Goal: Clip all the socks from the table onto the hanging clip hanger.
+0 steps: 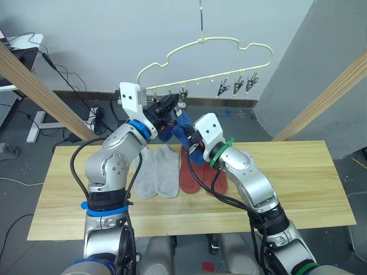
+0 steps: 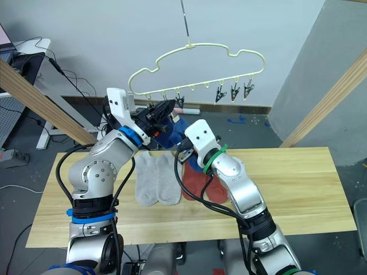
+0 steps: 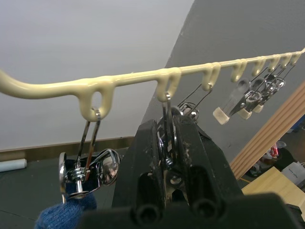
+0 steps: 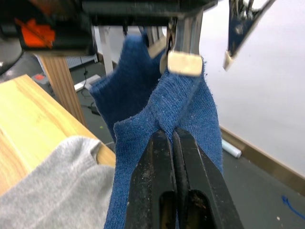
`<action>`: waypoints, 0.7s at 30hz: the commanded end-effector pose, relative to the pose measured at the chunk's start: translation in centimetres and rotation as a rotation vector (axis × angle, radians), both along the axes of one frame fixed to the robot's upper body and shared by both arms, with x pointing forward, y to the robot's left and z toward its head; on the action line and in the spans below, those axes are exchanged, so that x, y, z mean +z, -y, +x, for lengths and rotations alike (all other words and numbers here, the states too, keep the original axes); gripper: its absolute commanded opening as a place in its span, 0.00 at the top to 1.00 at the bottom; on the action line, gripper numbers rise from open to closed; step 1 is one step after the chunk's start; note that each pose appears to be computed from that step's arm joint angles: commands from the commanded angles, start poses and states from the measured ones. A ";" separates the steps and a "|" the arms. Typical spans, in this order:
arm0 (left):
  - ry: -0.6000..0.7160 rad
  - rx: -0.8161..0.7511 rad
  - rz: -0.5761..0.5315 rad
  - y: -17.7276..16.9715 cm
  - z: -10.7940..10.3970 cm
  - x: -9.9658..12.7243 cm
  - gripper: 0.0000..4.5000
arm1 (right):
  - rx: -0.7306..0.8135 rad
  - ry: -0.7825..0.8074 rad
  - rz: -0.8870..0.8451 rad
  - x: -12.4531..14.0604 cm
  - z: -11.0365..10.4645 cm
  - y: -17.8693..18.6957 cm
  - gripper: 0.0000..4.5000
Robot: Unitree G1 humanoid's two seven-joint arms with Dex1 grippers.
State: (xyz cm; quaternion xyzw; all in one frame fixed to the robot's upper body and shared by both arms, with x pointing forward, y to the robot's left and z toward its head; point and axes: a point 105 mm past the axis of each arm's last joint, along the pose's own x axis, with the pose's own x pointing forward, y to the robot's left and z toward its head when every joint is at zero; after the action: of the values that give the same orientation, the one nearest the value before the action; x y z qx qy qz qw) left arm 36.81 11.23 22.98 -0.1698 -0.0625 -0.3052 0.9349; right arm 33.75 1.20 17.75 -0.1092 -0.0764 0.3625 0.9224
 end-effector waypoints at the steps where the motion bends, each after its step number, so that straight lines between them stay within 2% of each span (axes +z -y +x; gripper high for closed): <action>1: 0.030 -0.017 -0.003 0.4 -0.6 0.7 0.96 | 0.024 0.073 0.046 2.1 -0.6 -0.5 1.00; 3: 0.024 -0.002 -0.003 0.1 -0.5 0.6 0.96 | 0.026 0.075 0.048 2.2 -0.6 -0.6 1.00; 5: 0.018 0.002 -0.009 0.0 -0.5 0.5 0.80 | 0.031 0.075 0.052 2.3 -0.6 -0.6 1.00; 12: 0.021 0.007 0.014 -0.1 -0.6 0.3 0.32 | 0.029 0.062 0.061 2.2 -0.6 -0.8 1.00; 13: 0.032 0.007 0.030 -0.2 -0.8 0.3 0.32 | 0.026 0.057 0.062 2.1 -0.5 -0.8 1.00; 16: 0.067 0.015 0.078 -0.2 -1.2 0.2 0.31 | 0.006 0.033 0.058 1.6 -0.2 -0.5 0.85; 19: 0.117 0.041 0.139 -0.2 -1.4 0.1 0.31 | -0.014 0.016 0.023 0.9 0.0 -0.1 0.63; 21: 0.161 0.062 0.193 -0.2 -1.7 -0.1 0.31 | -0.018 0.006 -0.002 0.5 -0.2 0.4 0.63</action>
State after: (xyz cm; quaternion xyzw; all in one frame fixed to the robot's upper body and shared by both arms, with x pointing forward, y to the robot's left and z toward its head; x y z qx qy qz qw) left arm 35.98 11.77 21.55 -0.0862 -0.0718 -0.2883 0.9510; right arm 34.10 0.98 17.69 -0.1081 -0.0674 0.3529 0.9269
